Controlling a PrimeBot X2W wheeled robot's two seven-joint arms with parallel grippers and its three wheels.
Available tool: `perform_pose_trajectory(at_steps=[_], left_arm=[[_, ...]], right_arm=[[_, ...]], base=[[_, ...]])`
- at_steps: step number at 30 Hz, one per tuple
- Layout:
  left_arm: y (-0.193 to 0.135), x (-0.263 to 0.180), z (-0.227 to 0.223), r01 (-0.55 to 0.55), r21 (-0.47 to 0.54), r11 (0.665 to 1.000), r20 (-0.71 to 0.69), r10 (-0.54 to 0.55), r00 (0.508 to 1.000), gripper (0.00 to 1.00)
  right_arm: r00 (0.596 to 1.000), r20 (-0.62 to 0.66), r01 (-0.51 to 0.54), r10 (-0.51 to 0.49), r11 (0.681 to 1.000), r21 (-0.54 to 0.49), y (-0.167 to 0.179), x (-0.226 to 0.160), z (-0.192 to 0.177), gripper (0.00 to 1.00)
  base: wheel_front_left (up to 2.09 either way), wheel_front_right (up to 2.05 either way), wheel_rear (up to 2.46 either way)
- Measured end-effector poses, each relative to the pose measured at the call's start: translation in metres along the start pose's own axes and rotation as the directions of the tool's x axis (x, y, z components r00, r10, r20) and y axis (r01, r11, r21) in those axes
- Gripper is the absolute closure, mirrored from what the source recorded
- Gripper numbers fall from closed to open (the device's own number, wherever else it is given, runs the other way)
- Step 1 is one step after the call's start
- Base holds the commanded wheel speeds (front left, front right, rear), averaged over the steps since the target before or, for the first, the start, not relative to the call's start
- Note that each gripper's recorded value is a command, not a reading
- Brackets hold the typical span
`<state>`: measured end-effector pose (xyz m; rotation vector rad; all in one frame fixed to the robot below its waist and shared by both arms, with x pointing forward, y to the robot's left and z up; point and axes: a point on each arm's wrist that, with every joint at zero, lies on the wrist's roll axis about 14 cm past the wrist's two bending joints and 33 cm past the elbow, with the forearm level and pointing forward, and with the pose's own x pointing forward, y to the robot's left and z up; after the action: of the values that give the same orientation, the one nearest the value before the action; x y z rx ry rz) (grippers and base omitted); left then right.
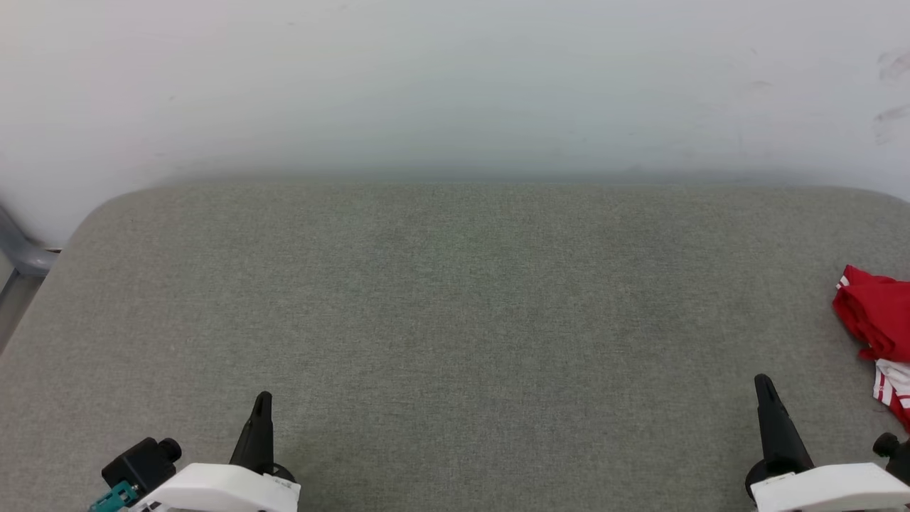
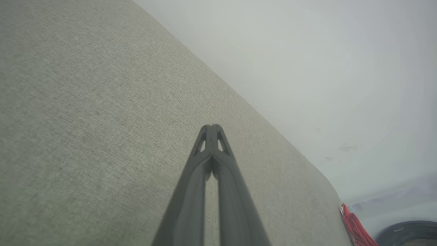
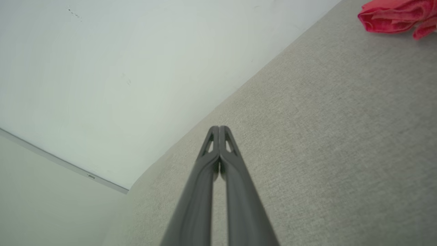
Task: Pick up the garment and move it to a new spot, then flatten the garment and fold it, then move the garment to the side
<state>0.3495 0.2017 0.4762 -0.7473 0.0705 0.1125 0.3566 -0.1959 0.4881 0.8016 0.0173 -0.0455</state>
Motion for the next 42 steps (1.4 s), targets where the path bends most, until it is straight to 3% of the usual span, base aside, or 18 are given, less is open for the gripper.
perform_pose_trajectory(at_steps=[20,42], left_arm=[[-0.003,0.010,0.003,0.008,-0.251,0.968,-0.017,-0.013,1.000,1.00],[-0.011,0.021,0.009,0.037,-0.483,0.875,-0.016,-0.051,0.999,1.00]], right_arm=[[1.000,-0.007,0.003,-0.002,0.972,0.236,0.003,0.011,0.004,1.00],[1.000,-0.018,0.002,0.007,0.891,0.454,0.005,0.019,0.006,1.00]], base=[[0.00,0.00,0.00],[0.00,0.00,0.00]])
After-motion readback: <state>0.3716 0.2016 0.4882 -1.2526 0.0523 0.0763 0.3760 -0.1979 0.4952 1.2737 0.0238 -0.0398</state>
